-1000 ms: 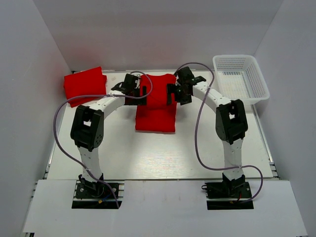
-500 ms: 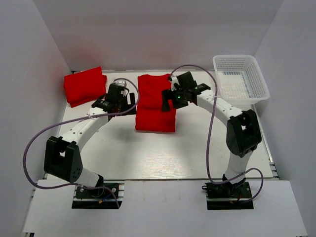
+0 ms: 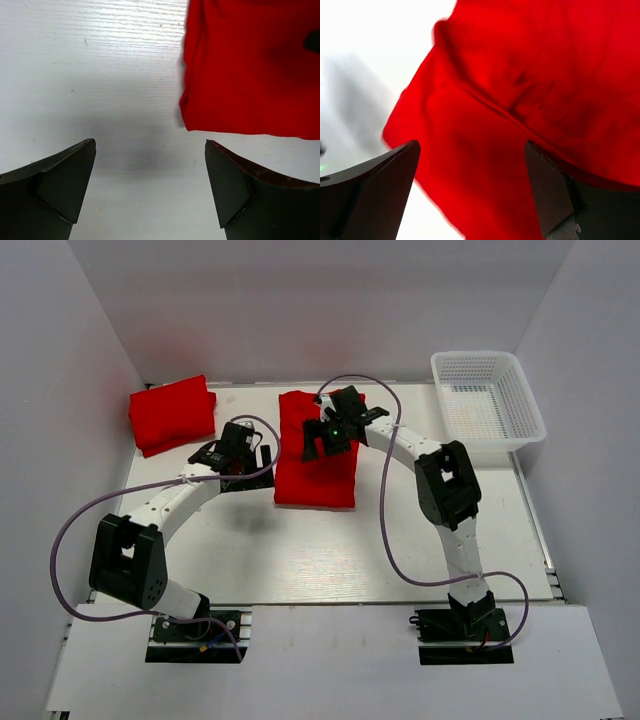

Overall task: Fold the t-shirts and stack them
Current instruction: Fold the folded rectangular tshirt in 1/3 of the way

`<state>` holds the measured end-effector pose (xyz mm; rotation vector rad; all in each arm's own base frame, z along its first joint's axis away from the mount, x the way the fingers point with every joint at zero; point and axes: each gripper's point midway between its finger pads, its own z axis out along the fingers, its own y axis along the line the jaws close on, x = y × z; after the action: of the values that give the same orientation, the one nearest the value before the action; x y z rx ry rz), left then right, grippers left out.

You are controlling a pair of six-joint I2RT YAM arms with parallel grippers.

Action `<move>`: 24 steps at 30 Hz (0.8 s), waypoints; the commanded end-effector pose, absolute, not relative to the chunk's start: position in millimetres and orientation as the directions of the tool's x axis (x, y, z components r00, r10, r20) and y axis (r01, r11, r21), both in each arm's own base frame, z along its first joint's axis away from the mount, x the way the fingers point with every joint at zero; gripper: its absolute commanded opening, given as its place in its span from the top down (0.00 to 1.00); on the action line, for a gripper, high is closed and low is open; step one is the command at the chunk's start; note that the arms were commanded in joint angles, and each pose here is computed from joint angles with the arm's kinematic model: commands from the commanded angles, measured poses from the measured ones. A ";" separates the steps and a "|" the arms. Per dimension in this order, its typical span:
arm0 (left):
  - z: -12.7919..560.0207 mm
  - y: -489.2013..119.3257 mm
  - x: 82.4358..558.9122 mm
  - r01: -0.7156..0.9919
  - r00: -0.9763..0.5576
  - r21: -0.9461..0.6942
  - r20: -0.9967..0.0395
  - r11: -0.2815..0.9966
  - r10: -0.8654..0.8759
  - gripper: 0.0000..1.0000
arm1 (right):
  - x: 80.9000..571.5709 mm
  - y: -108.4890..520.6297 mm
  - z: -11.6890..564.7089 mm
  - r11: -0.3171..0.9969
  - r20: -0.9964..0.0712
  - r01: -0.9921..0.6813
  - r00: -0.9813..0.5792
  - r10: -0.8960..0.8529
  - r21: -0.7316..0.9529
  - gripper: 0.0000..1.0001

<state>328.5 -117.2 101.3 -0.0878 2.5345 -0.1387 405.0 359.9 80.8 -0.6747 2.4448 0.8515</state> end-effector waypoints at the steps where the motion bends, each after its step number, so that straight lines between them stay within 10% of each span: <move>1: 107.6 -120.8 327.0 -0.022 -0.821 -0.147 -0.562 0.989 -0.101 0.00 | 449.9 365.5 103.1 0.729 -0.670 -0.575 -0.709 -0.219 0.370 0.10; 9: 101.0 -129.3 331.6 0.040 -0.827 -0.159 -0.559 0.987 -0.057 0.00 | 489.2 352.5 133.0 0.810 -0.738 -0.532 -0.644 -0.199 0.246 0.10; 24: 66.9 -163.3 350.2 0.167 -0.834 -0.221 -0.552 0.961 0.018 0.00 | 335.4 241.2 92.5 0.928 -0.580 -0.285 -0.808 -0.099 0.238 0.10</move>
<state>339.8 -149.0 56.4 0.0893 2.6085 -0.2714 348.4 249.9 107.1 -0.3688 2.4517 0.4514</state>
